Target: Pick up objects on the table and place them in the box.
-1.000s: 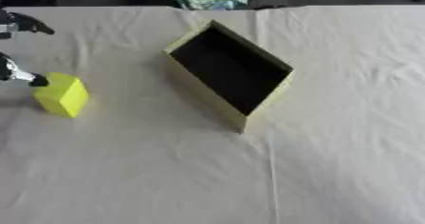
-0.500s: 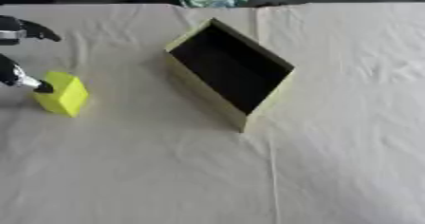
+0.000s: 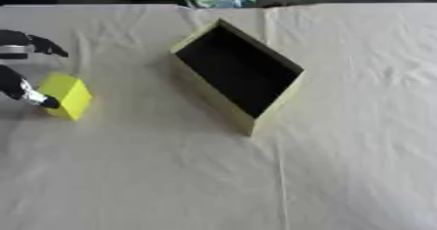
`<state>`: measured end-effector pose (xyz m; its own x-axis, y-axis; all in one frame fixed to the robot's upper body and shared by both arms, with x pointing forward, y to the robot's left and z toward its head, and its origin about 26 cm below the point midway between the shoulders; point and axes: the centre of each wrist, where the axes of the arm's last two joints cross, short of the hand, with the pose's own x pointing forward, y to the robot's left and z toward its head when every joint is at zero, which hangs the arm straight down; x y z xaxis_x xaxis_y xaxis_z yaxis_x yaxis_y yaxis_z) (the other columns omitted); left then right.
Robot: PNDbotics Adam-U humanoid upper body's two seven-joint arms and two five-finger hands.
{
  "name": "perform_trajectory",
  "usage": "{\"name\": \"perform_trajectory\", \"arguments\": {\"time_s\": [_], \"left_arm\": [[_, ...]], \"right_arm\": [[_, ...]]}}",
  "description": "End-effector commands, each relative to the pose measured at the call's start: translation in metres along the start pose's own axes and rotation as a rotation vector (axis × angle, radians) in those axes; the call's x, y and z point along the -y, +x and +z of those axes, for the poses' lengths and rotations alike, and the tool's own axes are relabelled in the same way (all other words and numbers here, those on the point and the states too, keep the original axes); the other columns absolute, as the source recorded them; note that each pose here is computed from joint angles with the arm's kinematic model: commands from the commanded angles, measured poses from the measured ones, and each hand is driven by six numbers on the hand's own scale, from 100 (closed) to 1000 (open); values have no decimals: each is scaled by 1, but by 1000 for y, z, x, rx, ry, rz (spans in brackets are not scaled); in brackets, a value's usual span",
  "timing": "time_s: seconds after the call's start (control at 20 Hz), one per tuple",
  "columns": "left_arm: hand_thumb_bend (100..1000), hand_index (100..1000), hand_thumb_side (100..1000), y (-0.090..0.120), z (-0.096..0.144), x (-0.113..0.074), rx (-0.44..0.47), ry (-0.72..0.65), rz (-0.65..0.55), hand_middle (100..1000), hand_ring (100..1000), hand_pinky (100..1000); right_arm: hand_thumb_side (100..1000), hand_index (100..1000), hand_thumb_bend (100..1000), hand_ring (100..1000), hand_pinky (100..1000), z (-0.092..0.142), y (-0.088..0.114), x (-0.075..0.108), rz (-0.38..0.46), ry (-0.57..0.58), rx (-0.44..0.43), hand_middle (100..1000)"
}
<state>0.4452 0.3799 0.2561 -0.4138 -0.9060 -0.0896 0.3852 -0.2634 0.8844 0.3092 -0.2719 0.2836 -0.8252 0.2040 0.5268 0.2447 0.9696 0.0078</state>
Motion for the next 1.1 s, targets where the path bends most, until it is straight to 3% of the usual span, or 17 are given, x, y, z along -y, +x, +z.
{"name": "perform_trajectory", "arguments": {"time_s": [0.05,0.65,0.85,0.9,1.0,1.1], "left_arm": [[623,981,547,-8,6,1,82,-179,-131,943,962,958],[384,908,497,-3,-6,10,138,-209,-173,865,897,908],[260,845,488,0,-6,10,158,-178,-172,772,843,864],[166,798,477,0,-6,9,163,-161,-174,694,799,832],[100,757,467,1,-5,8,167,-115,-182,634,765,807],[100,731,475,1,-3,7,161,-76,-194,621,757,802]], "right_arm": [[711,823,100,749,750,-6,8,1,-7,1,35,536],[710,823,100,749,751,-5,7,1,-11,-9,26,535],[711,823,100,749,751,-4,7,1,-10,-14,23,535],[711,823,100,749,752,-4,7,1,-11,-15,22,535],[712,823,100,749,752,-4,6,1,-11,-17,20,534],[712,824,100,749,752,-3,6,2,-9,-17,18,534]]}}
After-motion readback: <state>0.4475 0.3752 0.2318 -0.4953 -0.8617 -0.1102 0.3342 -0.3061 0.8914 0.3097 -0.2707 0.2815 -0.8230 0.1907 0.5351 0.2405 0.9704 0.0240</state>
